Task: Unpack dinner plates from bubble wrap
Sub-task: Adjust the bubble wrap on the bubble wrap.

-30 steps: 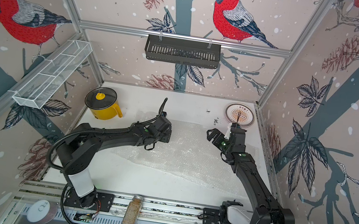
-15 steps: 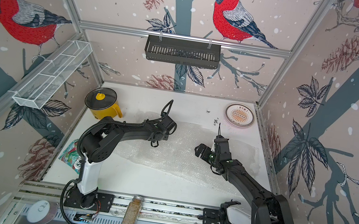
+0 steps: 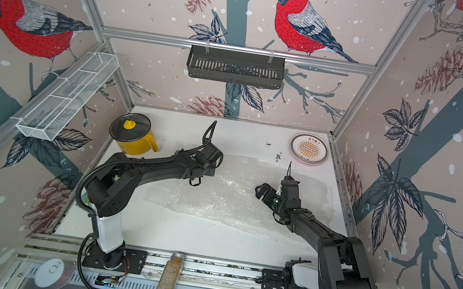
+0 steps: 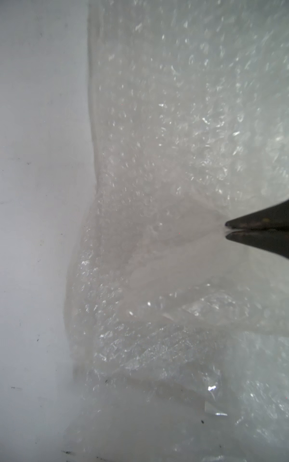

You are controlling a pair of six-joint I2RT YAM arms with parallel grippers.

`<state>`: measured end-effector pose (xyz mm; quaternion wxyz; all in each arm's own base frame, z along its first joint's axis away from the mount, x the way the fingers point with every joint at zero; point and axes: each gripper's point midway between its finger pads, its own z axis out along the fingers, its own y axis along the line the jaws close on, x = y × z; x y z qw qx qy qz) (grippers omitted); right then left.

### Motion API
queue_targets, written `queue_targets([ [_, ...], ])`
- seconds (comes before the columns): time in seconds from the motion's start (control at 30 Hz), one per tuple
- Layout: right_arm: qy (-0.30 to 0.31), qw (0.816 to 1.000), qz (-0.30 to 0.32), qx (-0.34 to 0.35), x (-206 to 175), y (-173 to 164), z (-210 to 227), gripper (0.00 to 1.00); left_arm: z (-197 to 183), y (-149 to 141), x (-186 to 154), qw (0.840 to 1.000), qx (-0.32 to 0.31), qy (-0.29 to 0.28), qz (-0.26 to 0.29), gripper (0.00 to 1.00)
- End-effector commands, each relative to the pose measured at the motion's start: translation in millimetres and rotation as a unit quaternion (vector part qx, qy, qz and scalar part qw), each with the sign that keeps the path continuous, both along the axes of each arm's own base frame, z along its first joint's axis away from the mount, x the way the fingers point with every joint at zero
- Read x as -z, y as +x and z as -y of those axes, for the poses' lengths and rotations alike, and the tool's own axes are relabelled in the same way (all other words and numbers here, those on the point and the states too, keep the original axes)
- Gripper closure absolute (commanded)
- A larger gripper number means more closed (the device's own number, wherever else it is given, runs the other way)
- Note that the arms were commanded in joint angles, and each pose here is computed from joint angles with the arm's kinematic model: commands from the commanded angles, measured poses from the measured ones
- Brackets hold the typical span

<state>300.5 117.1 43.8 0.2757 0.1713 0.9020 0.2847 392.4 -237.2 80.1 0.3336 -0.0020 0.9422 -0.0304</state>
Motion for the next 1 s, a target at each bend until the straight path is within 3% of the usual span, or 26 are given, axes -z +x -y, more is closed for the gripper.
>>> queue_targets([
  [0.0, -0.027, 0.995, -0.090, 0.042, 34.7, -26.8, 23.9, 0.01, -10.5, -5.8, -9.8, 1.000, 0.002, -0.029, -0.011, 0.96],
  [0.2, -0.017, 0.992, -0.108, 0.057, 43.7, -26.9, 32.9, 0.01, -36.5, -12.0, -23.7, 0.993, -0.001, -0.114, -0.019, 0.94],
  [0.37, -0.016, 0.990, -0.121, 0.066, 51.6, -26.3, 36.7, 0.01, -62.5, -10.0, -32.7, 0.988, -0.015, -0.150, -0.020, 0.91],
  [0.57, -0.001, 0.989, -0.133, 0.069, 57.2, -25.1, 33.3, 0.01, -100.5, 2.3, -16.4, 0.991, -0.060, -0.119, -0.026, 0.86],
  [0.7, 0.011, 0.993, -0.103, 0.064, 43.5, -18.2, 29.5, 0.01, -139.1, 1.1, 10.4, 0.987, -0.125, -0.091, -0.031, 0.81],
  [0.8, 0.001, 0.995, -0.072, 0.063, 25.7, -9.4, 31.2, 0.01, -159.6, 3.9, -0.9, 0.983, -0.161, -0.084, -0.009, 0.78],
  [0.97, -0.005, 0.998, -0.022, 0.060, -8.4, 4.2, 32.1, 0.01, -178.4, -3.6, -47.1, 0.974, -0.201, -0.089, 0.054, 0.58],
])
